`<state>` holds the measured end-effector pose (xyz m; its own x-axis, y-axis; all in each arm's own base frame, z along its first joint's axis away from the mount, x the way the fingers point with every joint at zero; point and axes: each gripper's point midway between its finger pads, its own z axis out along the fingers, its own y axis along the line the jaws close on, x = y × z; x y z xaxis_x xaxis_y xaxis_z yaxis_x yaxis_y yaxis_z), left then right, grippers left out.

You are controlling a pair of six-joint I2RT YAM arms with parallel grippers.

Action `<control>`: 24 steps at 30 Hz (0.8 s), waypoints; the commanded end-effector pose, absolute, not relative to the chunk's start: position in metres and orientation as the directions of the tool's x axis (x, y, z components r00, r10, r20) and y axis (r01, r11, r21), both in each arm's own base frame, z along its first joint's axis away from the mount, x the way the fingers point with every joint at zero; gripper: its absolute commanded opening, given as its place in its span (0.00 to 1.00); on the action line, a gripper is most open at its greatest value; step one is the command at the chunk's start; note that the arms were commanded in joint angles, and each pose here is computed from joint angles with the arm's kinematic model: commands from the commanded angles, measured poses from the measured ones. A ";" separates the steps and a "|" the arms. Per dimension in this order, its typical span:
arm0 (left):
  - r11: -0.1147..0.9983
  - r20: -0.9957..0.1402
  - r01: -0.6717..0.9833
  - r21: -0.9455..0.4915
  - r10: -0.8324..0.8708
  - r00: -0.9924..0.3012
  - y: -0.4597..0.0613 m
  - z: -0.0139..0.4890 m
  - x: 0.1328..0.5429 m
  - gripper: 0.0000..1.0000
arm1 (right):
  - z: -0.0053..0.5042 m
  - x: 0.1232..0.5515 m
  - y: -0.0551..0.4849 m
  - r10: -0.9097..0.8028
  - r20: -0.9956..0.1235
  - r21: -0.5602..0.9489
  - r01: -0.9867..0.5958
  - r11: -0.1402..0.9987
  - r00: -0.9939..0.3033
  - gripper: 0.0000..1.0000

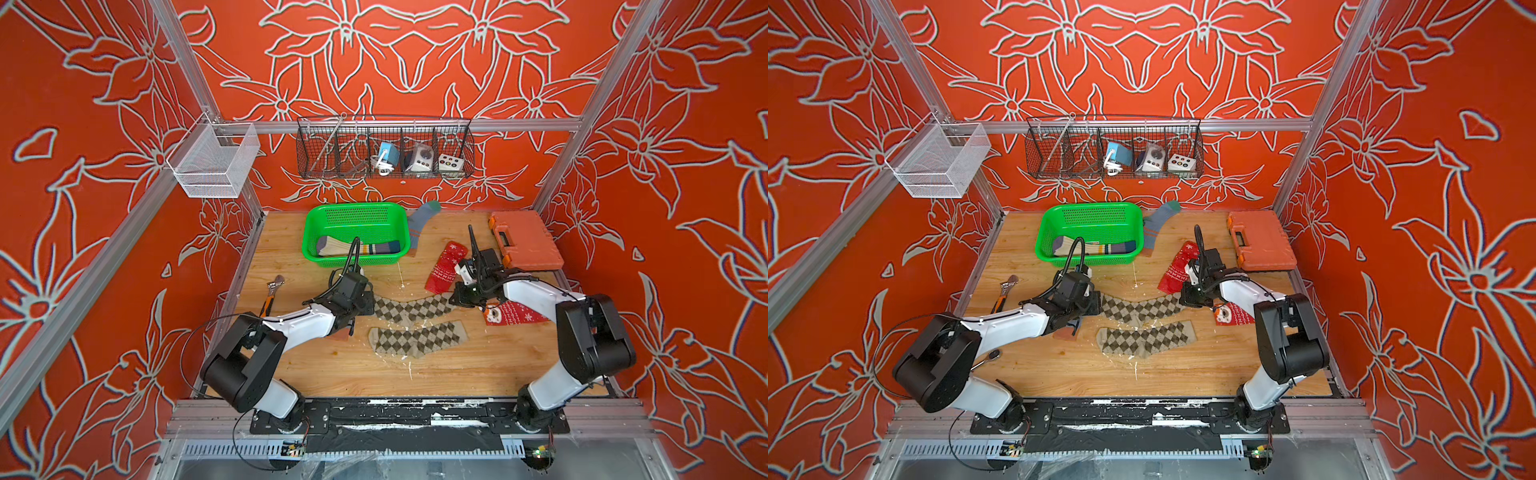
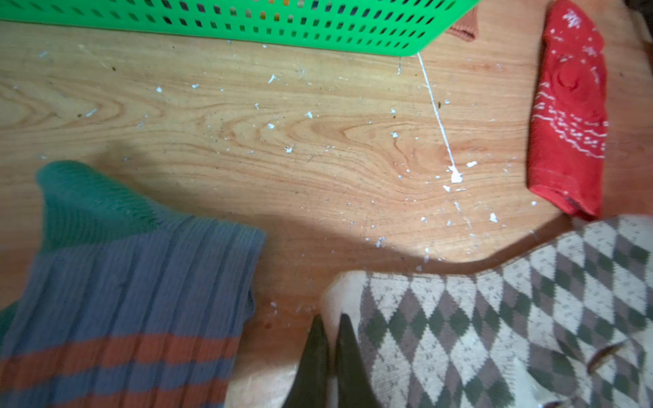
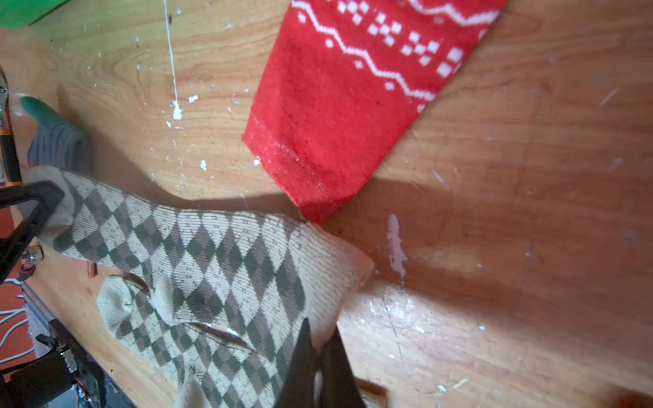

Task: Place the socks together as a pair
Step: Adjust the sock at the center of the board, then pick up the sock from the center of the board.

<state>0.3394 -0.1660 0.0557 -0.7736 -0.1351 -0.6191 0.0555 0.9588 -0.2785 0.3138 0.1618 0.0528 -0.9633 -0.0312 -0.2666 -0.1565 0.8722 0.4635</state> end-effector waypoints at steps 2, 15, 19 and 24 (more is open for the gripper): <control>0.959 -0.649 0.068 -0.273 -0.132 -0.749 -0.167 0.064 0.349 0.23 | 0.055 0.327 0.149 -0.041 -0.324 0.378 -0.169 0.910 -0.945 0.13; 0.890 -0.600 0.136 -0.435 -0.174 -0.781 -0.173 0.076 0.268 0.47 | 0.071 0.275 0.138 0.019 -0.374 0.423 -0.152 0.893 -0.927 0.49; 0.868 -0.584 0.184 -0.461 -0.140 -0.800 -0.189 0.072 0.244 0.48 | 0.059 0.250 0.130 0.026 -0.347 0.419 -0.130 0.898 -0.937 0.52; 0.868 -0.568 0.186 -0.461 -0.127 -0.813 -0.188 0.058 0.230 0.49 | 0.046 0.234 0.126 0.035 -0.315 0.420 -0.106 0.901 -0.948 0.54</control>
